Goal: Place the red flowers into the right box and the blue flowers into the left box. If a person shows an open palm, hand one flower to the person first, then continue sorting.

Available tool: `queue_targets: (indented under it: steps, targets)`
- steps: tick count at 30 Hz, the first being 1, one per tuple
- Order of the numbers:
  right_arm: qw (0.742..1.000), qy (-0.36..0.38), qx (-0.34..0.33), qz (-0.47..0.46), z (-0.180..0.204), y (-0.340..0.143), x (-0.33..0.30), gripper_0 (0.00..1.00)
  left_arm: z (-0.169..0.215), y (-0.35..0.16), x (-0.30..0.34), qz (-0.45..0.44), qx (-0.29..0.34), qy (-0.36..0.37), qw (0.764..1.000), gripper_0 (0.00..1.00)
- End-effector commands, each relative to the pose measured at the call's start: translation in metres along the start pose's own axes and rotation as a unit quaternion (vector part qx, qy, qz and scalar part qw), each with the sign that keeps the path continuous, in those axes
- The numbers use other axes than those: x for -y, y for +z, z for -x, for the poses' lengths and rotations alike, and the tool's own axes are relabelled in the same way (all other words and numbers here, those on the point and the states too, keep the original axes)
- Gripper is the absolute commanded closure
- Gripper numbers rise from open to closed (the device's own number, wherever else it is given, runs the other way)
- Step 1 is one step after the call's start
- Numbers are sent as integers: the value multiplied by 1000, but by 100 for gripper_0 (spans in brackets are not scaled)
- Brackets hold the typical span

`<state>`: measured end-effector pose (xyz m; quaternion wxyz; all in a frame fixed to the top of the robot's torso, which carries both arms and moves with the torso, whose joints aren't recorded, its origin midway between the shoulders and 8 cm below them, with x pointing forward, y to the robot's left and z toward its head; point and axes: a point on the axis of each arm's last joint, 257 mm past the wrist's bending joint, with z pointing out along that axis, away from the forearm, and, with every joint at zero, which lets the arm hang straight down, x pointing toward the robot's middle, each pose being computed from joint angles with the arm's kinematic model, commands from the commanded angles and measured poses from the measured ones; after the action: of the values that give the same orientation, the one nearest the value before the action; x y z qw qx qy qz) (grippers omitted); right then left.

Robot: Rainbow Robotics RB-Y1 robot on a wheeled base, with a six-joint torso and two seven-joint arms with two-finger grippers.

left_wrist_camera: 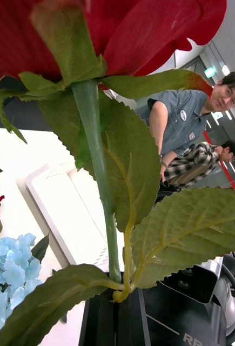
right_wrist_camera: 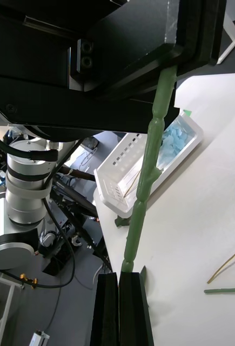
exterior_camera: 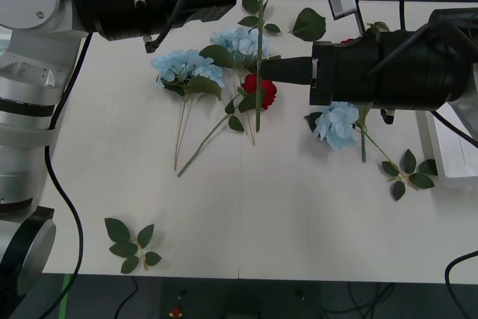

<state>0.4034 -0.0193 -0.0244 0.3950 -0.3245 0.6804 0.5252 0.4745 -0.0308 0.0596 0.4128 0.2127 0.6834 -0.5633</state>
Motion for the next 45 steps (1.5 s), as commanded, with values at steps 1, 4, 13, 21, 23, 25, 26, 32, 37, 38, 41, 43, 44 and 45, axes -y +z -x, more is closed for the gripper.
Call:
queue_targets:
  steps: [1,4,13,21,23,25,26,32,37,38,41,43,44,45]
  targets:
    - [999,-37,12,17,17,10,-15,100,7,-10,-3,6,9,48,999,100]
    - [999,-37,12,17,17,10,-15,100,7,-10,-3,6,9,48,999,100]
    - [999,-36,14,20,18,12,-17,100,7,-10,-3,6,9,48,999,100]
    - [999,-32,19,26,21,11,-21,100,7,-10,-3,6,9,48,999,100]
    - [999,-32,18,26,20,10,-20,100,7,-10,-3,6,9,48,999,100]
    - [999,-32,19,26,20,11,-20,100,7,-10,-3,6,9,48,999,100]
    - [999,-32,19,27,20,11,-21,100,7,-10,-3,6,9,48,999,100]
    - [999,-37,19,27,20,11,-21,100,7,-10,-3,6,9,48,999,100]
    - [998,-52,20,24,21,11,-20,100,7,-10,-3,6,9,48,999,100]
    - [997,-68,20,18,23,9,-18,100,7,-10,-3,6,9,48,999,100]
    - [992,-121,25,-3,28,5,-9,100,7,-10,-3,6,9,48,999,100]
    - [991,-130,29,-6,29,3,-8,100,7,-10,-3,6,9,48,999,100]
    - [990,-136,32,-7,30,3,-7,100,7,-10,-3,6,9,48,999,100]
    - [989,-142,35,-9,30,3,-7,100,7,-10,-3,6,9,48,999,100]
